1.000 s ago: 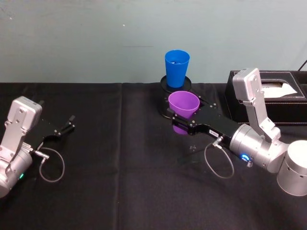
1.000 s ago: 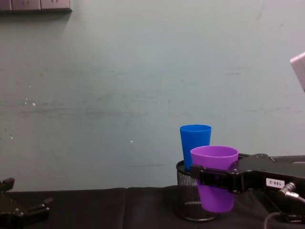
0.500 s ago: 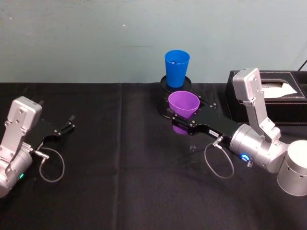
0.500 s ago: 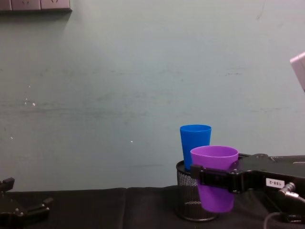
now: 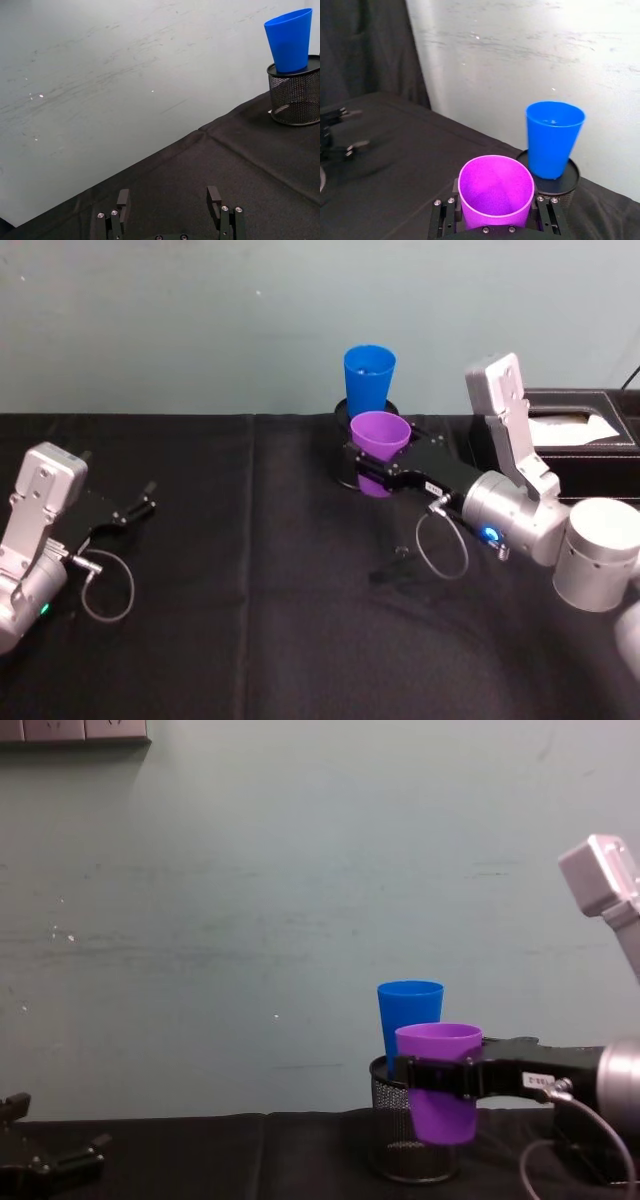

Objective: Pick up one cup with a gripper and tap it against the other cup.

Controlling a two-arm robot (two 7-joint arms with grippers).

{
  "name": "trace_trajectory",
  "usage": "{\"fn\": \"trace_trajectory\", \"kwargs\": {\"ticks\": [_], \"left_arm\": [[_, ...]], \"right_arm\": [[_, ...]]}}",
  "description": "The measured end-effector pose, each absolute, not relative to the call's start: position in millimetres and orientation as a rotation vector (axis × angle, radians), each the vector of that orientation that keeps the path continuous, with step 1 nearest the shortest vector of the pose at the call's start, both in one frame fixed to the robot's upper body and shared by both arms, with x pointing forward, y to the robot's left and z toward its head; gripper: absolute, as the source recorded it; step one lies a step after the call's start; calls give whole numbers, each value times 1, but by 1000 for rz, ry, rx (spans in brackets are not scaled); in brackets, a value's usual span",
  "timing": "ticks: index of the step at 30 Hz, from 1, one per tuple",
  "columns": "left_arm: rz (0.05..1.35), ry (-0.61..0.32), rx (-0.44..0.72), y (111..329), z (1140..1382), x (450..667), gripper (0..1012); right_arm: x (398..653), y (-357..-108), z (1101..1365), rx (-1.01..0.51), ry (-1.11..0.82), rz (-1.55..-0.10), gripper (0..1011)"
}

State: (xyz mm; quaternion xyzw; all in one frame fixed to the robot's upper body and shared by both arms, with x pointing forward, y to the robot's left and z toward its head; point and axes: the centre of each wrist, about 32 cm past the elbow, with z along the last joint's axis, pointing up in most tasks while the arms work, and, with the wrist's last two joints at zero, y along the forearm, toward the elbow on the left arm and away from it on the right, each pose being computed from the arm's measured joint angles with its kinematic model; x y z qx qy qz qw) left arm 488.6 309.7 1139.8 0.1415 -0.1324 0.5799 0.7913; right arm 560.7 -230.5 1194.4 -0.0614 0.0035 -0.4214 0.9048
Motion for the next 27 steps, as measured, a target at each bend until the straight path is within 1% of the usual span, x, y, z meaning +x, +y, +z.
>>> {"fn": "trace_trajectory", "kwargs": {"ticks": [2,3,6,10,19,27], "left_arm": [[1248,-285,304,310,1140,489,1000],[1248,-285,304,310,1140,489,1000],[1248,-285,304,310,1140,489,1000],[1248,-285,304,310,1140,489,1000],[1248,-285,304,310,1140,489,1000],[1248,-285,304,310,1140,489,1000]], "right_arm": [[570,-229,1195,-121,36,-881,724],[570,-229,1195,-121,36,-881,724],[583,-227,1197,-105,71,-883,724],[593,-224,1201,-90,82,-882,724],[605,-222,1207,-62,125,-877,724],[610,-222,1210,-44,154,-872,724]]}}
